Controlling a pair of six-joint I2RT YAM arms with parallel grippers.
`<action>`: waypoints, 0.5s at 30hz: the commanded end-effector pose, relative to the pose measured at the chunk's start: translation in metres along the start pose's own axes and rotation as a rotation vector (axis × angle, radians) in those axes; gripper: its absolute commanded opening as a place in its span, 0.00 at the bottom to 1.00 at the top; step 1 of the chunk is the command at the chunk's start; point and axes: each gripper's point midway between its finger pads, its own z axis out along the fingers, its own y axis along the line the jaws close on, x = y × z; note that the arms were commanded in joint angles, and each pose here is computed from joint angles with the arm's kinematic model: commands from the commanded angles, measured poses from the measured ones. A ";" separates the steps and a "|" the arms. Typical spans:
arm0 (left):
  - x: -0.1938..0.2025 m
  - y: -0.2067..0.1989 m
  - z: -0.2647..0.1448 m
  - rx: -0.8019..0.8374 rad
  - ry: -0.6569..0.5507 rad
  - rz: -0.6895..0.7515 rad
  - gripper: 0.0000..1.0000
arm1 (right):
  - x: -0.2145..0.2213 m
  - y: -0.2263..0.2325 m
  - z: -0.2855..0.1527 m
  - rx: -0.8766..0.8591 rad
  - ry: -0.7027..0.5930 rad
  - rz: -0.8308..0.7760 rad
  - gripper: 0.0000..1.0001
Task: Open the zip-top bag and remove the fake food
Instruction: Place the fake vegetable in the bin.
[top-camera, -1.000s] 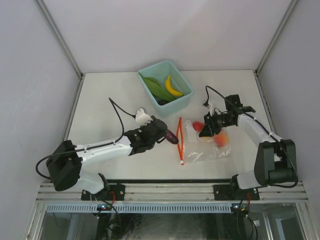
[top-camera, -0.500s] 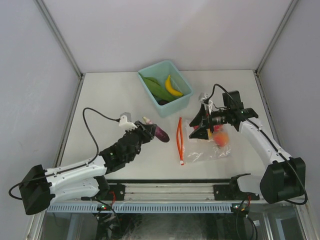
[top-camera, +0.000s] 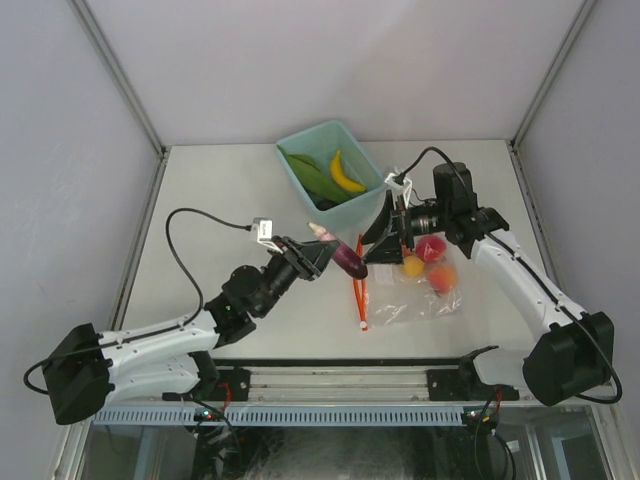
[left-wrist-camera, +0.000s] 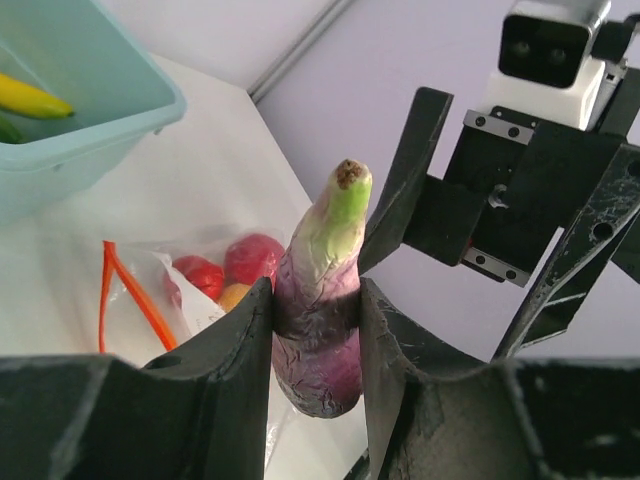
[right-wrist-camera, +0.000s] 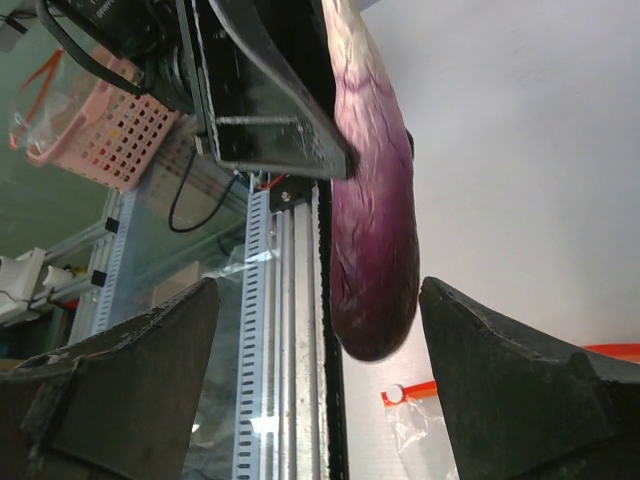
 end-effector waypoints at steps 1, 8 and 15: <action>-0.022 -0.057 0.011 0.187 -0.041 -0.013 0.00 | -0.013 0.009 0.006 -0.004 -0.007 0.023 0.81; -0.020 -0.071 0.019 0.235 -0.043 -0.042 0.00 | -0.003 0.009 0.017 0.002 0.030 0.025 0.77; -0.020 -0.074 0.020 0.251 -0.044 -0.058 0.00 | 0.002 0.009 0.024 0.009 0.047 0.036 0.57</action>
